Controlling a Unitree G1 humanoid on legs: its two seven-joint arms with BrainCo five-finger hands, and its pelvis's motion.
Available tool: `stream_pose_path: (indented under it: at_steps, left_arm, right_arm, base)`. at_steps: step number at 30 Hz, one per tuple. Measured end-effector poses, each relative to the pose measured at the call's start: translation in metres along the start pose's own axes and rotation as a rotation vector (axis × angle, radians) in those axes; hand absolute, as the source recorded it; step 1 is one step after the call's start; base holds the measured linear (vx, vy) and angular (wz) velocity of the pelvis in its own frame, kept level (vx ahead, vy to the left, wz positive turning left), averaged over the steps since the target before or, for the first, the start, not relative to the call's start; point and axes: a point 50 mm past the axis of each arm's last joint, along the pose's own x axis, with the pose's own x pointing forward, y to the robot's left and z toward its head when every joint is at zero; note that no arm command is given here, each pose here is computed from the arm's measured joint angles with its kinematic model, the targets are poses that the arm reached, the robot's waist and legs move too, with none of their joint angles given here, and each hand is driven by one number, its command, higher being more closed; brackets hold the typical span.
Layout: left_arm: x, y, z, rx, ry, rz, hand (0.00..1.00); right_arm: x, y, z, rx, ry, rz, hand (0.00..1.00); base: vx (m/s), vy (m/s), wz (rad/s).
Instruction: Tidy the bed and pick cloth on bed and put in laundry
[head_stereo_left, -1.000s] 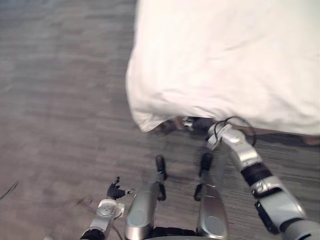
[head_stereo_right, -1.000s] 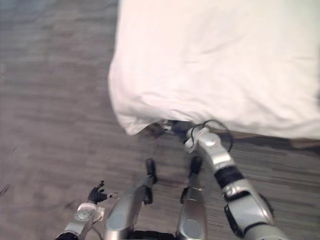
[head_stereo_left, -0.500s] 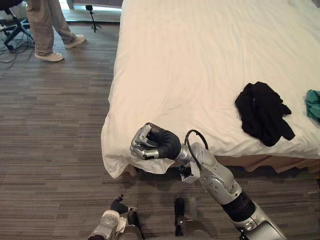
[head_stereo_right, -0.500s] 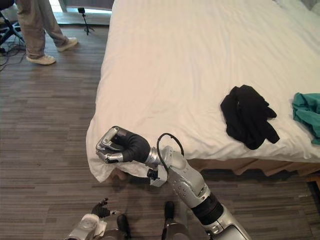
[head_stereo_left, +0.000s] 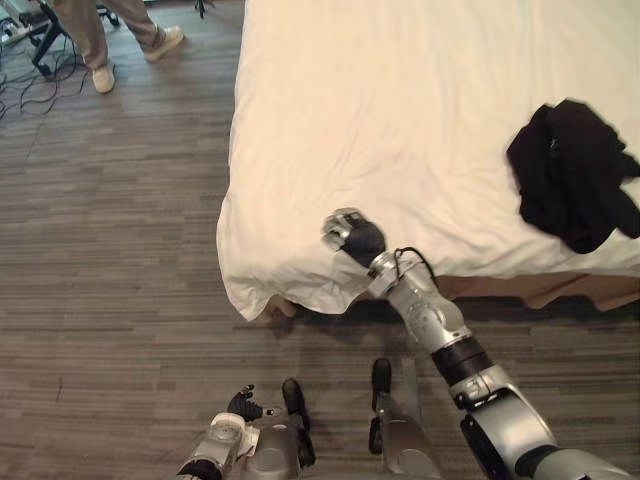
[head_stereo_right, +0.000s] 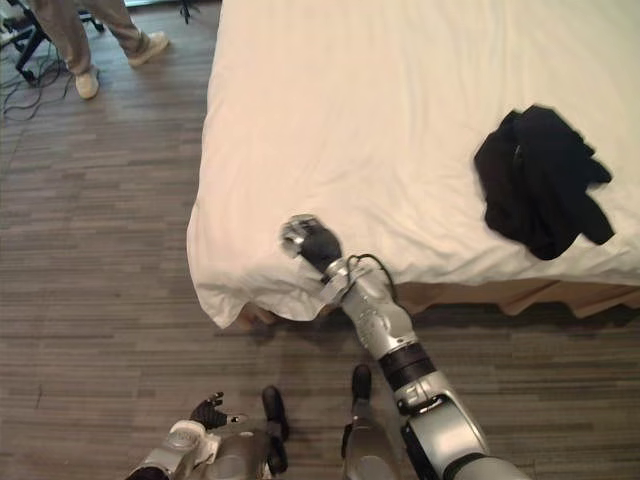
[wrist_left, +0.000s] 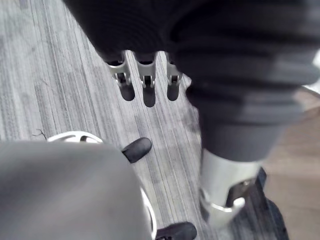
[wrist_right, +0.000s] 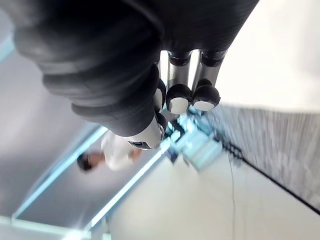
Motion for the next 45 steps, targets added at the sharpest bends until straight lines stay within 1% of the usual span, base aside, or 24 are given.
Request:
stream_pose_path:
  at_steps: [1, 2, 4, 6, 7, 8, 10, 11, 12, 14, 17, 19, 21, 23, 25, 28, 31, 32, 33, 36, 37, 39, 42, 45]
  left_arm:
    - [0.000, -0.001, 0.001, -0.002, -0.009, -0.001, 0.00]
    - [0.000, -0.002, 0.005, -0.008, -0.040, 0.004, 0.00]
    - [-0.001, -0.001, 0.009, -0.021, -0.082, 0.019, 0.00]
    - [-0.002, 0.000, 0.011, -0.025, -0.100, 0.029, 0.00]
    - [-0.002, 0.000, 0.013, -0.024, -0.121, 0.032, 0.00]
    - [-0.002, 0.000, 0.013, -0.011, -0.128, 0.032, 0.00]
    - [-0.004, 0.002, 0.007, -0.005, -0.125, 0.040, 0.00]
    - [-0.005, 0.003, 0.007, -0.006, -0.124, 0.042, 0.00]
    - [-0.005, 0.004, 0.006, -0.007, -0.122, 0.043, 0.00]
    - [-0.005, 0.004, 0.005, -0.007, -0.119, 0.043, 0.00]
    - [-0.005, 0.003, 0.005, 0.007, -0.120, 0.037, 0.00]
    - [-0.004, 0.003, 0.009, 0.016, -0.127, 0.035, 0.00]
    - [-0.003, 0.004, 0.008, 0.033, -0.111, 0.034, 0.00]
    - [-0.005, 0.005, 0.001, 0.047, -0.076, 0.035, 0.00]
    - [-0.010, 0.010, -0.018, 0.072, -0.014, 0.046, 0.00]
    - [-0.012, 0.014, -0.028, 0.091, 0.028, 0.055, 0.00]
    - [-0.010, -0.005, -0.020, 0.116, 0.008, 0.014, 0.00]
    - [-0.010, -0.006, -0.020, 0.125, 0.008, 0.012, 0.00]
    - [-0.011, -0.006, -0.025, 0.122, 0.021, 0.012, 0.00]
    - [-0.015, -0.009, -0.034, 0.044, 0.040, 0.035, 0.00]
    - [-0.015, -0.007, -0.029, 0.009, 0.007, 0.058, 0.00]
    - [-0.014, -0.005, -0.024, 0.021, -0.038, 0.076, 0.00]
    - [-0.013, -0.007, -0.018, 0.016, -0.074, 0.070, 0.00]
    - [-0.009, -0.007, -0.006, 0.063, -0.109, 0.049, 0.00]
  right_arm:
    - [-0.004, -0.012, -0.001, 0.011, 0.005, -0.055, 1.00]
    - [-0.022, -0.043, -0.005, 0.063, 0.012, -0.198, 1.00]
    - [-0.063, -0.087, -0.025, 0.184, 0.024, -0.423, 1.00]
    - [-0.089, -0.104, -0.038, 0.240, 0.029, -0.524, 1.00]
    - [-0.120, -0.119, -0.052, 0.286, 0.038, -0.636, 0.00]
    - [-0.141, -0.126, -0.062, 0.312, 0.047, -0.705, 0.00]
    - [-0.202, -0.138, -0.093, 0.377, 0.077, -0.926, 0.00]
    - [-0.216, -0.138, -0.101, 0.384, 0.089, -0.987, 0.00]
    - [-0.240, -0.138, -0.113, 0.405, 0.109, -1.093, 0.00]
    - [-0.272, -0.132, -0.133, 0.422, 0.169, -1.232, 0.00]
    - [-0.330, -0.115, -0.168, 0.449, 0.366, -1.440, 0.00]
    - [-0.351, -0.103, -0.183, 0.464, 0.453, -1.473, 0.00]
    - [-0.354, -0.089, -0.196, 0.487, 0.534, -1.417, 0.00]
    - [-0.343, -0.082, -0.203, 0.479, 0.566, -1.311, 0.00]
    - [-0.306, -0.078, -0.207, 0.441, 0.592, -1.120, 0.00]
    - [-0.279, -0.075, -0.204, 0.429, 0.557, -0.995, 0.00]
    - [-0.285, -0.087, -0.194, 0.370, 0.563, -1.010, 0.00]
    - [-0.287, -0.088, -0.194, 0.345, 0.586, -1.004, 0.00]
    - [-0.289, -0.086, -0.198, 0.263, 0.671, -0.970, 0.00]
    - [-0.280, -0.089, -0.194, 0.137, 0.722, -0.908, 0.00]
    - [-0.280, -0.094, -0.190, 0.062, 0.764, -0.877, 0.00]
    - [-0.279, -0.093, -0.190, -0.013, 0.804, -0.829, 0.00]
    - [-0.279, -0.093, -0.189, -0.048, 0.818, -0.806, 0.00]
    - [-0.291, -0.085, -0.200, 0.005, 0.860, -0.823, 0.00]
  base:
    - [0.06, 0.004, 0.07]
    - [0.08, 0.010, 0.07]
    - [0.08, 0.020, 0.04]
    - [0.05, 0.015, -0.05]
    - [0.05, 0.017, -0.08]
    - [0.05, 0.024, -0.25]
    - [0.04, 0.026, -0.37]
    - [0.03, 0.015, -0.41]
    - [0.02, 0.008, -0.39]
    - [0.02, -0.001, -0.52]
    - [0.02, -0.009, -0.60]
    - [0.02, -0.023, -0.53]
    - [-0.02, -0.054, -0.63]
    - [-0.04, -0.041, -1.19]
    - [0.13, -0.022, -1.82]
    - [0.14, -0.079, -1.58]
    - [0.15, -0.088, -1.00]
    - [0.13, -0.041, -0.98]
    - [0.12, -0.039, -0.97]
    - [0.16, 0.073, -2.09]
    - [0.11, 0.127, -2.65]
    - [0.08, 0.177, -2.48]
    - [0.07, 0.200, -1.87]
    - [0.18, 0.158, -0.40]
